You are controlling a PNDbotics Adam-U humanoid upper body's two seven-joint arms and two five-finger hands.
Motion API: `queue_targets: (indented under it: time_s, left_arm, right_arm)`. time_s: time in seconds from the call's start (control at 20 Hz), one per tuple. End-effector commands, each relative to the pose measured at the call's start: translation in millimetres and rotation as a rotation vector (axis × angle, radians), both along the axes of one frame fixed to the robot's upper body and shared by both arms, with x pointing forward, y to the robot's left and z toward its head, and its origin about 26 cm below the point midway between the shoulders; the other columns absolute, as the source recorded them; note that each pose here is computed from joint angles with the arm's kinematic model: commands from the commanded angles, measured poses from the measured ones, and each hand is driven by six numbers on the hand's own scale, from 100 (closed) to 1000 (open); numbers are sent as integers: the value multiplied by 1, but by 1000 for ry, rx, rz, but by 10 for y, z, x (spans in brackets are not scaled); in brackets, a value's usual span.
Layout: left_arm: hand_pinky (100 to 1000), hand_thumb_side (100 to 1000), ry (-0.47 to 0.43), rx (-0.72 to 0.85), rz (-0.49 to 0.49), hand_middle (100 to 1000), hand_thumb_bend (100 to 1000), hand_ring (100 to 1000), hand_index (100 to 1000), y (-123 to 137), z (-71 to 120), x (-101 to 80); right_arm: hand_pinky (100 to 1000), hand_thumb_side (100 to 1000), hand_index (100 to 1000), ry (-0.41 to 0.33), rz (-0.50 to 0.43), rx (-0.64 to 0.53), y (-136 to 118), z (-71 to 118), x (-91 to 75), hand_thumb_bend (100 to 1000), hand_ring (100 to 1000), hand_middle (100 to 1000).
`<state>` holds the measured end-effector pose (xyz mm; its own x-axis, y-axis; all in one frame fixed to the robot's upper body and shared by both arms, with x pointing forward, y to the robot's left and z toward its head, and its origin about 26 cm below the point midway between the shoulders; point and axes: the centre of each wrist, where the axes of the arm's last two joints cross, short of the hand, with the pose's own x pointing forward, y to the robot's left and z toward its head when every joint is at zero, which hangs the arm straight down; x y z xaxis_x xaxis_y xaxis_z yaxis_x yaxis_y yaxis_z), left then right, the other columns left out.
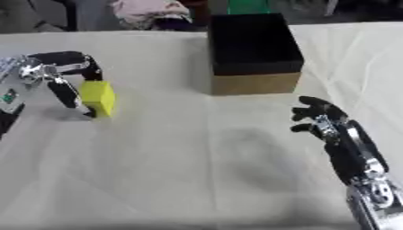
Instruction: Pick up objects on the table and place them in the box.
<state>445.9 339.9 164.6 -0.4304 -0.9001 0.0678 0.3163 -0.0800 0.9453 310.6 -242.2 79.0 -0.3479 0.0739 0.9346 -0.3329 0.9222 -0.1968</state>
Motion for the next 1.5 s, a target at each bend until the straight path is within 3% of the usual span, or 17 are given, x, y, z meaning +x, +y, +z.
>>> queue_targets:
  time_s: [0.05,0.45,0.65,1.1,1.5]
  left_arm:
    - [686,206,-79,-31,3,362,632,503,539,37,264,-11]
    - [682,126,-234,-185,-38,352,585,494,535,-207,735,11]
    - [682,100,-316,-252,-44,351,587,493,534,-381,865,81]
    - [675,100,-512,-409,-61,344,557,487,527,-722,998,230]
    - [675,100,-620,-563,-5,356,521,493,535,-902,907,407]
  right_arm:
    - [656,726,829,-23,2,-8,-23,65,17,100,844,562]
    - [656,726,829,-19,11,-8,-13,57,12,100,844,562]
    - [656,725,829,-16,22,-10,1,55,11,100,844,562]
    - [656,733,829,-15,65,-17,78,67,26,100,844,561]
    - [656,740,830,-32,132,-25,211,135,61,100,845,561]
